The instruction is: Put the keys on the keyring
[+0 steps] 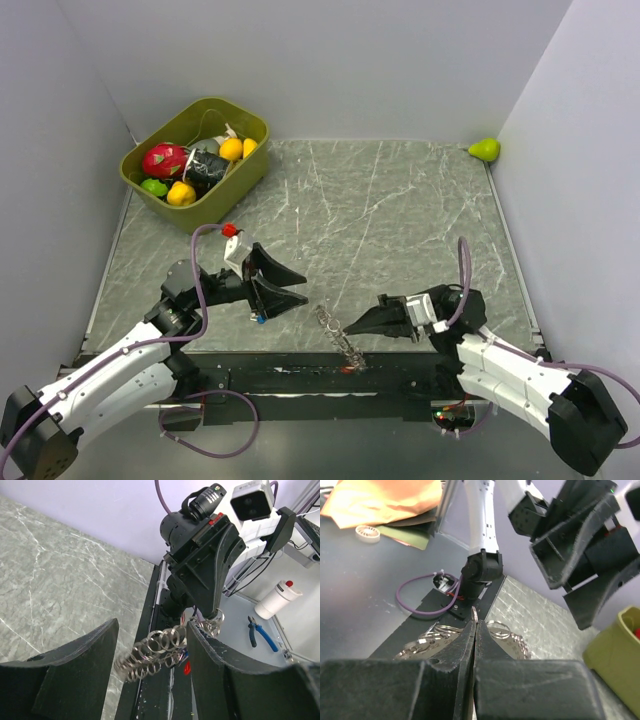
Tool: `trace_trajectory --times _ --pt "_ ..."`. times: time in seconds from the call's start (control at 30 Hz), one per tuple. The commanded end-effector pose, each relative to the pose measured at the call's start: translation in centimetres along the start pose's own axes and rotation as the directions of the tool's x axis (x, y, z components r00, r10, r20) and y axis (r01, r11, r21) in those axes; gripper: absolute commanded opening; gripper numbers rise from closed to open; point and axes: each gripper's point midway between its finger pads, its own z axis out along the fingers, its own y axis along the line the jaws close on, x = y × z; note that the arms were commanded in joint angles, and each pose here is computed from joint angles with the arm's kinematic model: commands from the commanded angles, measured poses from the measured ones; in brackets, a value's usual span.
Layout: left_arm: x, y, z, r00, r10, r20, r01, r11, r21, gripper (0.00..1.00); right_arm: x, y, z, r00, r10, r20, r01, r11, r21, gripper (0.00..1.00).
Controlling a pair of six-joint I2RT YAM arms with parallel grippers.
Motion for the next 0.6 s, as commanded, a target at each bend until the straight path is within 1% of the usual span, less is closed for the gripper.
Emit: trace_trajectory --times 0.0,0.1,0.37,0.57 --pt "-1.0 -0.8 0.1 0.998 0.053 0.016 -0.053 0.998 0.035 0.63 -2.2 1.2 0.0 0.976 -0.21 0.064 0.213 0.976 -0.053 0.0" --pt "-0.8 -0.8 0.1 0.999 0.045 0.011 -0.045 0.998 0.037 0.63 -2.7 1.6 -0.1 0.967 -0.241 0.083 0.245 0.968 -0.05 0.0" --pt "-0.8 -0.8 0.0 0.999 0.049 0.008 -0.049 0.998 0.03 0.63 -2.7 1.6 0.0 0.972 -0.219 0.085 0.224 0.973 -0.049 0.0" --pt "-0.7 -0.4 -0.1 0.999 0.04 0.003 -0.04 0.999 0.005 0.62 -1.4 0.8 -0.1 0.981 -0.184 0.053 0.185 0.983 -0.015 0.0"
